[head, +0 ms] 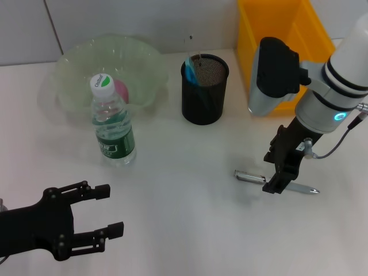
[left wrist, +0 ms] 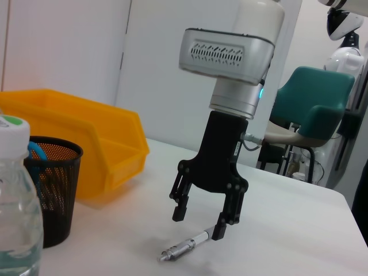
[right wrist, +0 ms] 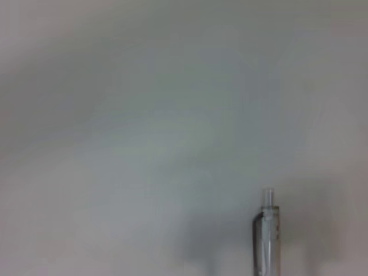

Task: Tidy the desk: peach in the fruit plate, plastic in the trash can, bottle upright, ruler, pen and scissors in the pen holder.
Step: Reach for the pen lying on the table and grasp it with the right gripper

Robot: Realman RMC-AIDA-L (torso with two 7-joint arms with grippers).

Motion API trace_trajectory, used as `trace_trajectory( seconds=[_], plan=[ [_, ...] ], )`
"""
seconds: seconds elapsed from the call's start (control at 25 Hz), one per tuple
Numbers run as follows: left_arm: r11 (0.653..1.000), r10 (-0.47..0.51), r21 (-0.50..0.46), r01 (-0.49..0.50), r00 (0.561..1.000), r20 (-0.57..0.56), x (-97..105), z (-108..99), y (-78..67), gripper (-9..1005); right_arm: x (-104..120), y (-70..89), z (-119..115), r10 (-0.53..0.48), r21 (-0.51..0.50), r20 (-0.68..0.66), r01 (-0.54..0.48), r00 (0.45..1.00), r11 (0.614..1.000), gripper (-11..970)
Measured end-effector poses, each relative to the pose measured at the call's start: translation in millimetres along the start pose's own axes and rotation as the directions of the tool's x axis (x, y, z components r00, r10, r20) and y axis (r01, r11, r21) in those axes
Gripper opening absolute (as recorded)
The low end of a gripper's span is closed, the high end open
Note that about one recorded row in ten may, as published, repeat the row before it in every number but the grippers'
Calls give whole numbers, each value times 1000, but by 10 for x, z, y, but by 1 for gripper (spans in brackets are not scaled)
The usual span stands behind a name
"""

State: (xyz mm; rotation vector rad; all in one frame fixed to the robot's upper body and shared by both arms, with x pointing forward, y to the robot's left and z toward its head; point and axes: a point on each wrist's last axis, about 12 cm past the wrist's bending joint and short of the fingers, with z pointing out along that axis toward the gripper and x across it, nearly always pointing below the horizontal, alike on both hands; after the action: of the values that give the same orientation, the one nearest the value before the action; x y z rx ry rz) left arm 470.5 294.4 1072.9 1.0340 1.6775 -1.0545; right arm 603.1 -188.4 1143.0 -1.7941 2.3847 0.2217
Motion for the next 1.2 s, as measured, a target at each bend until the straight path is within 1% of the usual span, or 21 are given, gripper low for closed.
trace_trajectory(
  seconds=[0.32,1.2],
  plan=[
    [1000,0,-1,0,1000,0,6,-5,-5,790,-60,3,63,-8,12,-28,8,1000,1000,715],
    [1000,1,6,-1,1000,-2,6,-17,-11,789,-84,26,200,-5,20,-70,6,998,1000,715]
  ],
)
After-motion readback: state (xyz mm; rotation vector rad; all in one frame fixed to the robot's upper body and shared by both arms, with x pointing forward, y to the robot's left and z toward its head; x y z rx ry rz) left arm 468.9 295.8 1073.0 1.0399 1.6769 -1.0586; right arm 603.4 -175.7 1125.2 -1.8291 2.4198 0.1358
